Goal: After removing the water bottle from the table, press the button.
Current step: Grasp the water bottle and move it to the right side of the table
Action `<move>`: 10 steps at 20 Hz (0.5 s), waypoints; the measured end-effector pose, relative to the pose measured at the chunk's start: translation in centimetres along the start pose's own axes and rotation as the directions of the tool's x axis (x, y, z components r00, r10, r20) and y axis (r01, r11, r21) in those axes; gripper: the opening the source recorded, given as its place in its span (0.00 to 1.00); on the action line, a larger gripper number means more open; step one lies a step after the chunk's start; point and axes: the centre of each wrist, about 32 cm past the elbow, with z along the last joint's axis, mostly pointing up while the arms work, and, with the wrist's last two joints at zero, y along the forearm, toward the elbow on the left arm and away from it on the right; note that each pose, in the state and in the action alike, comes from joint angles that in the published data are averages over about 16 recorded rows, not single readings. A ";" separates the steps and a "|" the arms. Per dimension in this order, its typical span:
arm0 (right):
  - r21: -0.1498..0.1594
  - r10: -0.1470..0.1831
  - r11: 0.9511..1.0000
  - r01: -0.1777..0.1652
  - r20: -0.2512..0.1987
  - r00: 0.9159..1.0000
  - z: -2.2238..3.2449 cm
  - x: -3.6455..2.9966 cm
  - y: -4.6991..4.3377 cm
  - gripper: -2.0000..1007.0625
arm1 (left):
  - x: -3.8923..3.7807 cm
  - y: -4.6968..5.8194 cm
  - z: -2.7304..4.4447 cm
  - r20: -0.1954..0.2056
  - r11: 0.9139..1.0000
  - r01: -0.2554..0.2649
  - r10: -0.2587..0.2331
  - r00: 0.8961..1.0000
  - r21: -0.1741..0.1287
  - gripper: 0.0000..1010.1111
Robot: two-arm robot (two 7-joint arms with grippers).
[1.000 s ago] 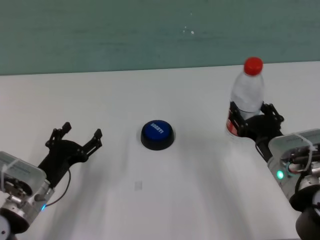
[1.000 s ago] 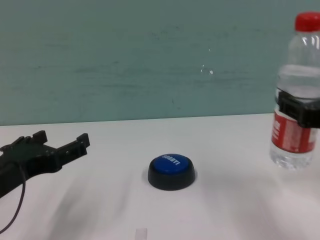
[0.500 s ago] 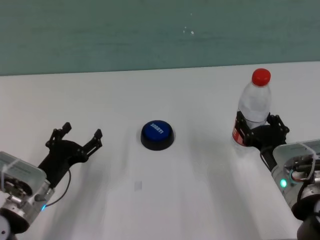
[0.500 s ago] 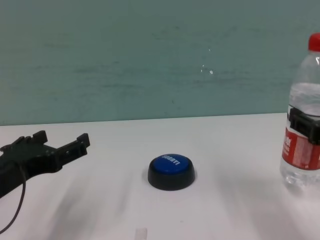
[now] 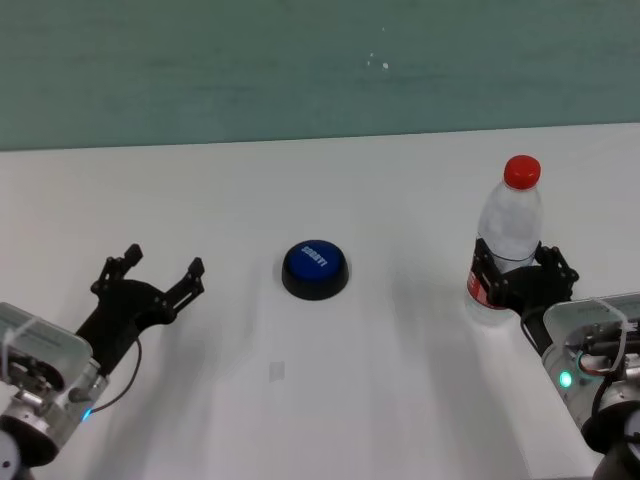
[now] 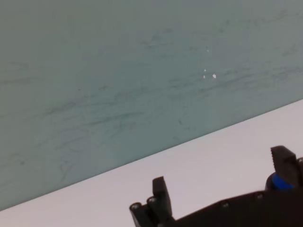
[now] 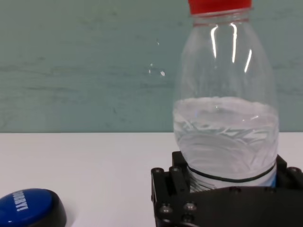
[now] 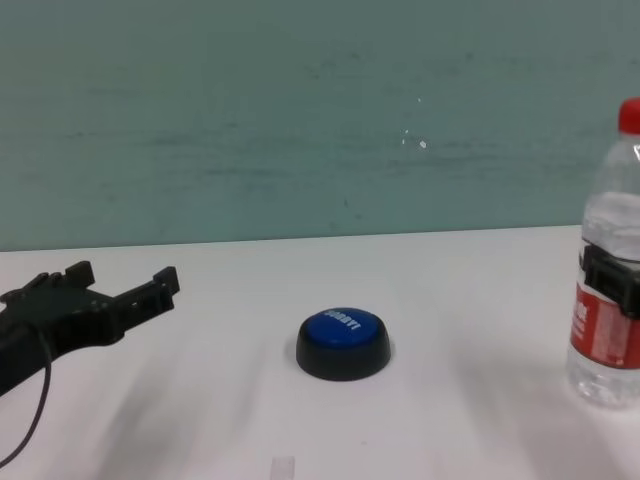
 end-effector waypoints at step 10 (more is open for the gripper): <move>-0.015 -0.019 1.000 0.019 0.010 1.000 -0.43 0.00 -0.21 0.69 | 0.00 0.0 0.00 0.000 1.000 0.000 0.000 1.000 0.000 0.99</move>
